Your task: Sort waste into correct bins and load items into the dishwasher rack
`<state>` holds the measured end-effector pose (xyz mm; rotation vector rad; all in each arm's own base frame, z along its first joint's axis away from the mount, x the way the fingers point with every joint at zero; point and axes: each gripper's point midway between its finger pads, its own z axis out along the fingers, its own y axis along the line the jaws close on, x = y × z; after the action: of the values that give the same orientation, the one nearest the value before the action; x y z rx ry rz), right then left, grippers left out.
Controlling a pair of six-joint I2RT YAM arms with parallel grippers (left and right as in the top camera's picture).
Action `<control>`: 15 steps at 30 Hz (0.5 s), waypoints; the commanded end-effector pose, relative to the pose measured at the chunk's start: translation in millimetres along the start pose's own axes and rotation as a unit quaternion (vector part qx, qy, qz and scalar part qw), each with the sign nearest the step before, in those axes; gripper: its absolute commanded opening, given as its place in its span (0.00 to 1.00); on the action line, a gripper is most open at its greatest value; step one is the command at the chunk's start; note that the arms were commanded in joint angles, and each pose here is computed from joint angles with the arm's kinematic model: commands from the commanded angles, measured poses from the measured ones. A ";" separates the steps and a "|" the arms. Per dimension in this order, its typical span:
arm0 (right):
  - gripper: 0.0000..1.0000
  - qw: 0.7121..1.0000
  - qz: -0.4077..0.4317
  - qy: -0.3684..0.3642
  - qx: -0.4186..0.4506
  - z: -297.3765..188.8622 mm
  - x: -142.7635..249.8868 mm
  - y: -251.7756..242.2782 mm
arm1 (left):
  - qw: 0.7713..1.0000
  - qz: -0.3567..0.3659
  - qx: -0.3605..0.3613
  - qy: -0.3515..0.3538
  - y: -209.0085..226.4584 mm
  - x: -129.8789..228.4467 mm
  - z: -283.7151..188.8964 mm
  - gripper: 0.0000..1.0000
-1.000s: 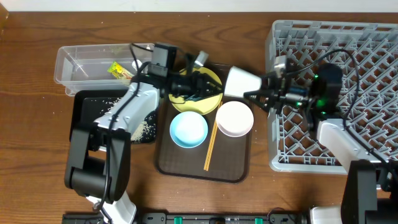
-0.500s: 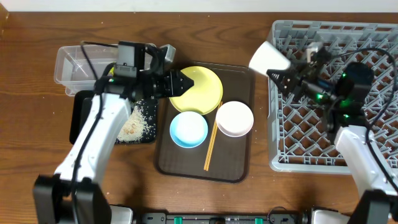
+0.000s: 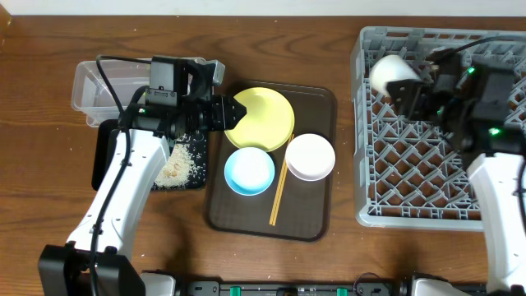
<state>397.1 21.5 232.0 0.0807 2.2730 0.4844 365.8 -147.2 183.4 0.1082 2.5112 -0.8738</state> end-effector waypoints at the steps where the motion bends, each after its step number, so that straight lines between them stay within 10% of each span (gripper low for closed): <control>1: 0.01 0.990 -0.011 -0.028 0.134 -38.3 -27.9 -39.7 | 1.000 0.016 -0.015 -0.007 3.3 -3.7 -2.5 0.40; 15: 0.01 0.914 0.165 0.128 0.347 -107.7 57.6 -142.3 | 1.000 0.015 -0.016 -0.006 3.6 -3.1 -2.4 0.41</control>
<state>302.0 -113.3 209.3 0.6919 2.5921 -0.1258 367.0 -143.8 181.2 0.1047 2.5169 -0.8411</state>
